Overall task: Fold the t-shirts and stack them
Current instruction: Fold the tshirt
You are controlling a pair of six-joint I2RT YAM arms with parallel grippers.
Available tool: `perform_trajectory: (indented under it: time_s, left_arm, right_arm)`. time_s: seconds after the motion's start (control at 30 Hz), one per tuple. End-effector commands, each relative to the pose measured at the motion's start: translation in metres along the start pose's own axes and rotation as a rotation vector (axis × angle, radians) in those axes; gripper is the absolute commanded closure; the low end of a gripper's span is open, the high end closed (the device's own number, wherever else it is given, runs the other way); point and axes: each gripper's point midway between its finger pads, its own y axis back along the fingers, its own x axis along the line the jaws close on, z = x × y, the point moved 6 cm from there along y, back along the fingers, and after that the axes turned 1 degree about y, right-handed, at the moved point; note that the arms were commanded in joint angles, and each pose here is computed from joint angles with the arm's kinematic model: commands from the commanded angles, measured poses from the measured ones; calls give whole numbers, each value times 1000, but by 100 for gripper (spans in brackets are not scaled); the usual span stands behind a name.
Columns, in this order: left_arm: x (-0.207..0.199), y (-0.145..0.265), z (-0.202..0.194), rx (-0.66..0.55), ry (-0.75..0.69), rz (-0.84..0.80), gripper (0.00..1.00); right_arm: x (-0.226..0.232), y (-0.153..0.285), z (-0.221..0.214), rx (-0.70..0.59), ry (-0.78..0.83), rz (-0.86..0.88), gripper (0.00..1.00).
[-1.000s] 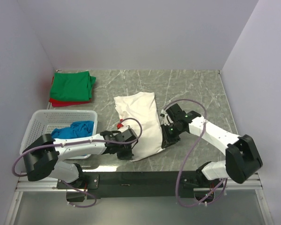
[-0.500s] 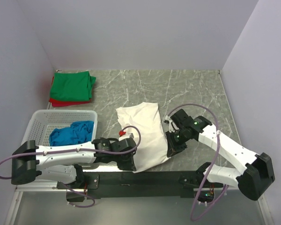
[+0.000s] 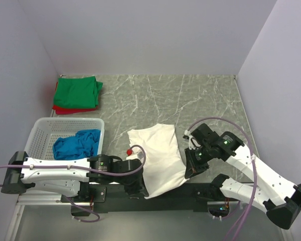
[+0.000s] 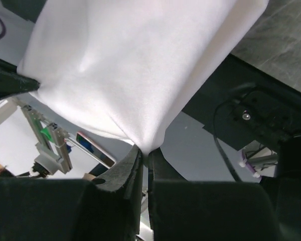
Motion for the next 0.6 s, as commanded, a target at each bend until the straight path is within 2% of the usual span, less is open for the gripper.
perform_trajectory:
  time_s: [0.0,0.13,0.23,0.33,0.57]
  left_arm:
    - [-17,28,-5,-25,117,-53,100]
    - [-19,37,16,-155,243,-138,99]
    - [-5,37,37,-204,276,-129,100]
    - [-1,44,61,-260,255,-131,99]
    - [0,44,106,-310,195,-82,100]
  right_arm:
    - [10,19,-5,-24,-30,19,100]
    - [17,19,17,-64,-21,-6,100]
    - [27,19,41,-100,-6,-16,100]
    - [38,25,66,-144,21,-19,100]
    - [46,28,111,-184,47,-59,100]
